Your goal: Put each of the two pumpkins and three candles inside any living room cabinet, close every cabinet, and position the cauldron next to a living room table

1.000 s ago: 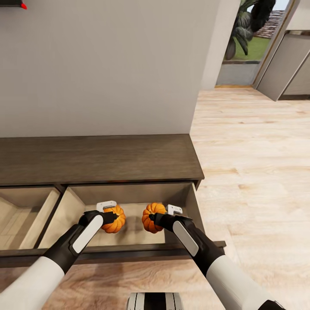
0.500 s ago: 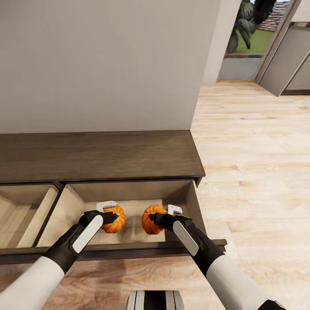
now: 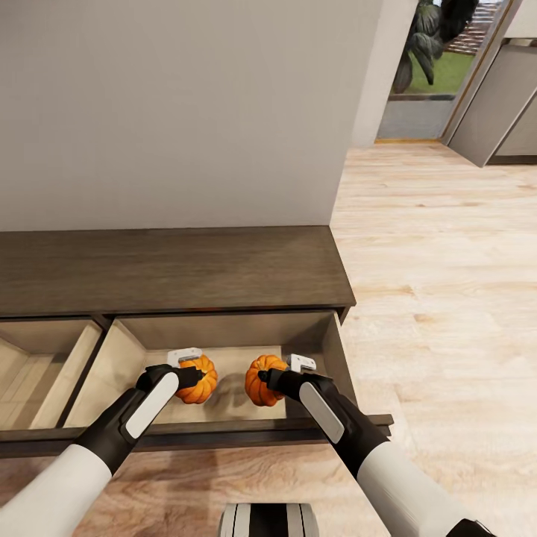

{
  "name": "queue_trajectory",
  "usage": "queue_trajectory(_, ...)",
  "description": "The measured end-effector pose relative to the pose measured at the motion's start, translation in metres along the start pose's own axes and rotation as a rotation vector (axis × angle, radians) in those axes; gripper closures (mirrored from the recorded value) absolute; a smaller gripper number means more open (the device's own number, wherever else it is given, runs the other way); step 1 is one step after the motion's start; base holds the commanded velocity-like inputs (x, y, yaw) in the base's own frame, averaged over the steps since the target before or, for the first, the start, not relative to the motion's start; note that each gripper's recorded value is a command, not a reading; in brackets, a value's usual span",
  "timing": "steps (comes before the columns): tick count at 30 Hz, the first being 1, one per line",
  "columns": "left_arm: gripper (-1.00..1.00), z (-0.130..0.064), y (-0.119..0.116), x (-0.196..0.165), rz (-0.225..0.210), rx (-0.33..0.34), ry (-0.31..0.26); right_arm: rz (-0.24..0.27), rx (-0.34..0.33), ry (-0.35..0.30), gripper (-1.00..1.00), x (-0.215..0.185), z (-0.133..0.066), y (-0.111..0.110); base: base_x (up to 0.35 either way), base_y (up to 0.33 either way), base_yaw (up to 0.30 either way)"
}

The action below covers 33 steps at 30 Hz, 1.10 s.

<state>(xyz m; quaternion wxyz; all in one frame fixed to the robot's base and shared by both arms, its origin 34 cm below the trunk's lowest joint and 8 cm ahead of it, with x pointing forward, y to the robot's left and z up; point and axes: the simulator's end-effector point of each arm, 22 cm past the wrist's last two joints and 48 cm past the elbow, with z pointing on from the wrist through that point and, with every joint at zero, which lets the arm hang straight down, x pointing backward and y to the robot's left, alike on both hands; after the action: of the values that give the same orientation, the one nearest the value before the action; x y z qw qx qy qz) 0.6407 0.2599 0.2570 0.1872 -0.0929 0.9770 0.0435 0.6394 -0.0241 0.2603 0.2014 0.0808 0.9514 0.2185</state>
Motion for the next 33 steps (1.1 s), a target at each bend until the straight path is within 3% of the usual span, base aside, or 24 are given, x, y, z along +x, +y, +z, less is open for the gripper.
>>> queue_trajectory(9, 1.0, 0.0, 0.0, 0.0, 0.0, -0.001, -0.001, -0.003, 0.006, -0.005, -1.0, -0.004, 0.0, 0.0, 0.0, 0.0, 0.0)
queue_trajectory(14, 1.0, 0.0, 0.0, 0.0, 0.0, -0.002, -0.001, -0.006, 0.131, 0.004, -1.0, -0.006, -0.002, -0.017, 0.0, 0.0, 0.0)
queue_trajectory(22, 1.0, 0.0, 0.0, -0.001, 0.001, -0.002, -0.002, -0.007, 0.174, 0.005, -1.0, -0.007, -0.003, -0.022, 0.0, 0.0, 0.0)
queue_trajectory(23, -1.0, 0.0, 0.0, -0.001, 0.001, -0.002, -0.002, -0.007, 0.175, 0.005, -1.0, -0.007, -0.004, -0.022, 0.0, 0.0, 0.0)
queue_trajectory(33, -1.0, 0.0, 0.001, 0.0, 0.003, -0.007, -0.001, -0.007, 0.175, 0.005, -1.0, -0.007, -0.004, -0.021, 0.0, 0.0, 0.0)
